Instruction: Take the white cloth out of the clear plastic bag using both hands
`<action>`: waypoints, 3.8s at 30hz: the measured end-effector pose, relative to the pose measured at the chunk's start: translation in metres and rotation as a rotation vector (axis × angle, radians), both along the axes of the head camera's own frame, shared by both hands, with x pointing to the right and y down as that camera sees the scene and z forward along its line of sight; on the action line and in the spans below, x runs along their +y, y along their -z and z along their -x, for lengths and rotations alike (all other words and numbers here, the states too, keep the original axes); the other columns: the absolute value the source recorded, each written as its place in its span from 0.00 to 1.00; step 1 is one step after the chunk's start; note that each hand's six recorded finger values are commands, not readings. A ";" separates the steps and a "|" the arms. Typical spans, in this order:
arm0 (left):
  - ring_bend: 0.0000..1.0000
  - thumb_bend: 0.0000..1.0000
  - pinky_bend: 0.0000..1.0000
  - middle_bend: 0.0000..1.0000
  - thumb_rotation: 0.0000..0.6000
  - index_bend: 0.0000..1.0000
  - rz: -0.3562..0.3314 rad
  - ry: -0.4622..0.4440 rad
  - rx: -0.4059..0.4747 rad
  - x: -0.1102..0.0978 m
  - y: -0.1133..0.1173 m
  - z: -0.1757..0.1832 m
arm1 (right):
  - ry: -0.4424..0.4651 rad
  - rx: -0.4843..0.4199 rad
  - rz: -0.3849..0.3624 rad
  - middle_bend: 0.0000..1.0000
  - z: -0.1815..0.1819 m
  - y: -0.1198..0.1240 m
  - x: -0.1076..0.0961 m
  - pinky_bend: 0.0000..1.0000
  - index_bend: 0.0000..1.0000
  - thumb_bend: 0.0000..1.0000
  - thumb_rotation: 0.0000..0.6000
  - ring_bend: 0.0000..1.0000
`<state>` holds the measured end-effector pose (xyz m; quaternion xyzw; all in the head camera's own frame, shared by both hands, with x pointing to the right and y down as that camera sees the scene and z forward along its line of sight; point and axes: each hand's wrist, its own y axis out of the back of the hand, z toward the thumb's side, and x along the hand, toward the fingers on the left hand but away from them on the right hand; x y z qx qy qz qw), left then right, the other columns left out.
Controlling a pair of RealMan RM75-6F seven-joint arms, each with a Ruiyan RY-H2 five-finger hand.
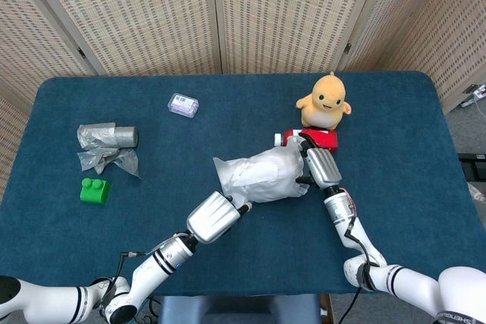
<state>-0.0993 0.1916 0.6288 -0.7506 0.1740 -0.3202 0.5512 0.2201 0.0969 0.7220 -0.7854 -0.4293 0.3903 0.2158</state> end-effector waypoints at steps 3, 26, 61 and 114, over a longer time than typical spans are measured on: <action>0.73 0.00 0.86 0.91 1.00 0.37 0.005 0.003 -0.016 0.000 -0.006 0.000 | -0.004 -0.001 0.002 0.21 -0.001 0.000 0.000 0.31 0.78 0.53 1.00 0.08; 0.73 0.00 0.86 0.92 1.00 0.38 0.053 0.029 -0.020 0.005 -0.028 -0.016 | -0.018 -0.010 0.014 0.21 -0.005 -0.004 0.001 0.31 0.78 0.53 1.00 0.08; 0.74 0.00 0.87 0.93 1.00 0.40 0.133 0.059 -0.058 0.007 -0.060 -0.027 | -0.036 -0.023 0.030 0.21 -0.010 -0.010 0.004 0.31 0.78 0.53 1.00 0.08; 0.77 0.03 0.90 0.96 1.00 0.53 0.115 0.195 -0.083 -0.009 -0.083 -0.029 | -0.051 -0.027 0.051 0.21 -0.017 -0.016 0.010 0.31 0.78 0.53 1.00 0.08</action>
